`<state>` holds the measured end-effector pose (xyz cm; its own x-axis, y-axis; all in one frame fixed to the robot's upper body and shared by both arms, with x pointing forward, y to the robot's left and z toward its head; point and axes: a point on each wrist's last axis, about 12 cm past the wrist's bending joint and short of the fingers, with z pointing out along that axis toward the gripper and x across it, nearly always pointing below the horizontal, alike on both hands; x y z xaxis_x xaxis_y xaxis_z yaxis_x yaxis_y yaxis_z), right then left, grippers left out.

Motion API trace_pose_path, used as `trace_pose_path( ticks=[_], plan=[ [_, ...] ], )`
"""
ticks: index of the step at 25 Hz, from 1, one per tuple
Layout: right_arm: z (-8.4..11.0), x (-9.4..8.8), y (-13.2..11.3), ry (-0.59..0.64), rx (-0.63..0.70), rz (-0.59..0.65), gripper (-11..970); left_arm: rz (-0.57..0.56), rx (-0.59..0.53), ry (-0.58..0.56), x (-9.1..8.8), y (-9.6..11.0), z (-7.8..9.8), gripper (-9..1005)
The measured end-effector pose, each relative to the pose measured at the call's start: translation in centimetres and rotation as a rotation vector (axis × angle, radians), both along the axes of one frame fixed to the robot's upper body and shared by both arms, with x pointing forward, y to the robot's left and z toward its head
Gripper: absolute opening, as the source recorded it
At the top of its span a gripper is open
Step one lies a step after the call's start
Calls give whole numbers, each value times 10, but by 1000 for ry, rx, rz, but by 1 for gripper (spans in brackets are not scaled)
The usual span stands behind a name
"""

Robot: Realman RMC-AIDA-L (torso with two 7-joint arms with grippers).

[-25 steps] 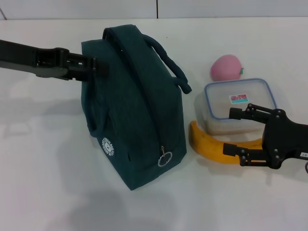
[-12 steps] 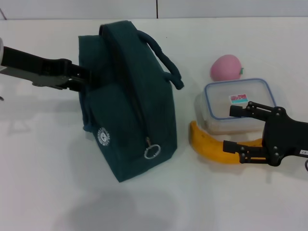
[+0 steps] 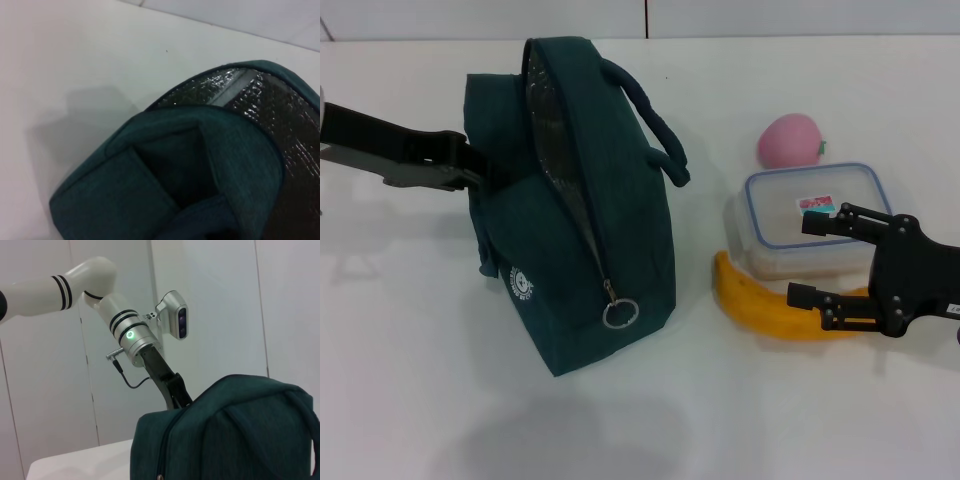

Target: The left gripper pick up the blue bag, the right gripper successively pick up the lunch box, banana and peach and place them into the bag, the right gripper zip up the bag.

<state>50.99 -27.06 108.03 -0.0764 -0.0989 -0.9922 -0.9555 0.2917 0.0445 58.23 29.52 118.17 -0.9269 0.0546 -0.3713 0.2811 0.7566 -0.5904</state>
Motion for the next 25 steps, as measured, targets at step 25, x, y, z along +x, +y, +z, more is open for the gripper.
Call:
trace_pose_path(
  ticks=[25],
  plan=[
    [-16, 12, -65, 318, 294, -579, 840, -6, -168, 21, -5, -8, 6, 40]
  ],
)
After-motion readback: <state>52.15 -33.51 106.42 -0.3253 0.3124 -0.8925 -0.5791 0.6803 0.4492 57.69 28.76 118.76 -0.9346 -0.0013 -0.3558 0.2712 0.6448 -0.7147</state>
